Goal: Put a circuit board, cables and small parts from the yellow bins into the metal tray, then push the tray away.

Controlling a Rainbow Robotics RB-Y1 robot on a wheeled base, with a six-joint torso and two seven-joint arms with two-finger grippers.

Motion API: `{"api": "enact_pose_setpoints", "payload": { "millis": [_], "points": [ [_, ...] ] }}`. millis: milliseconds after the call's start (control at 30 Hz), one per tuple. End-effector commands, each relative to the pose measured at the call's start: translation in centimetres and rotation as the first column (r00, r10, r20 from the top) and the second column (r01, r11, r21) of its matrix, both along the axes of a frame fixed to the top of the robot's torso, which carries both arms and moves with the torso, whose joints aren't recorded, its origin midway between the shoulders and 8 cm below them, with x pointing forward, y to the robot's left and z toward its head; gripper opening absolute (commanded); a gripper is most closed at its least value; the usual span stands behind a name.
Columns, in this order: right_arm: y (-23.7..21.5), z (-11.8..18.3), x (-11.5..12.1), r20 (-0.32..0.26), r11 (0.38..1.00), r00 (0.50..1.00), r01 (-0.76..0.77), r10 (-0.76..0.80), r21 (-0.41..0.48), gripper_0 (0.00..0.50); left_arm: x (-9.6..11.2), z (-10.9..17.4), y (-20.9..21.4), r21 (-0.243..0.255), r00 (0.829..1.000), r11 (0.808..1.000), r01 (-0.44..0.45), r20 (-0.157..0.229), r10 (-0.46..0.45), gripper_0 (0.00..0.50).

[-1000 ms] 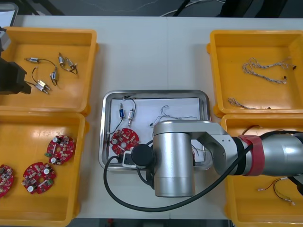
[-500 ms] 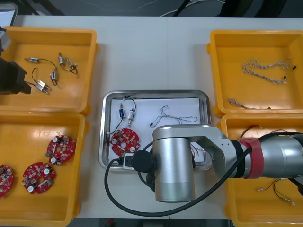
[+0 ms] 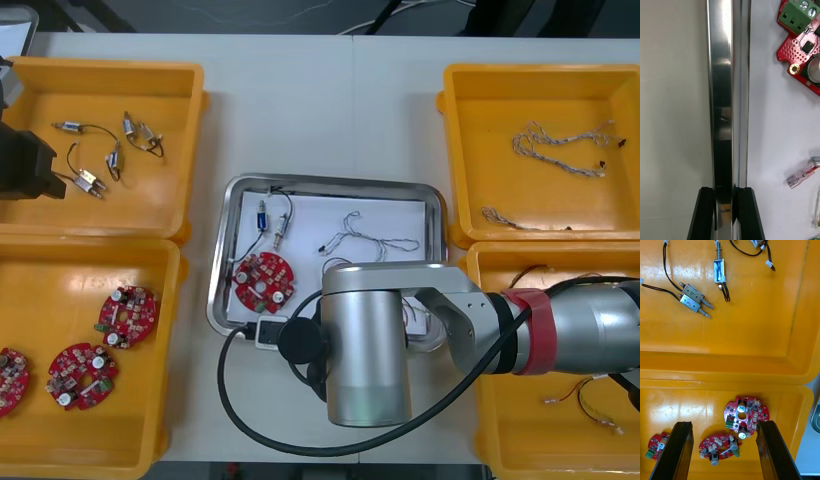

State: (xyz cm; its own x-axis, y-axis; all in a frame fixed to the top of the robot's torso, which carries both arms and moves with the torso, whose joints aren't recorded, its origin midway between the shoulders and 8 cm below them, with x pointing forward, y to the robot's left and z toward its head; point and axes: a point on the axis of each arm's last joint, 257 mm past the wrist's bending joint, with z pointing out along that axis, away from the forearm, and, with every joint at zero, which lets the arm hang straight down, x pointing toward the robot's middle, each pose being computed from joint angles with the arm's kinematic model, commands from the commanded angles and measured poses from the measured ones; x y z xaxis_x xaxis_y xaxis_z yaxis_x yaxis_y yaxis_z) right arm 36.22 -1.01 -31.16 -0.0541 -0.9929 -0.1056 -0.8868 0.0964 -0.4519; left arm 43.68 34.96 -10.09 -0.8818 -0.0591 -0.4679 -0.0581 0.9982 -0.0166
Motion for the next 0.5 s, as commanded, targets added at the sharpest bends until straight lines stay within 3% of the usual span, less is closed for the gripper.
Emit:
{"api": "enact_pose_setpoints", "payload": {
  "millis": [33, 500],
  "points": [
    [0.9, 2.5, 2.2, 0.088, 0.998, 0.994, -0.067, 0.068, -0.008, 0.043, -0.2, 1.2, 2.0, 0.079, 0.999, 0.996, 0.038, 0.013, -0.039, 0.500],
    [0.1, 5.3, 5.7, 0.180, 0.994, 0.978, -0.100, 0.104, -0.032, 0.023, -0.2, 1.2, 2.0, 0.079, 0.999, 0.996, 0.038, 0.013, -0.039, 0.500]
  ]
}}
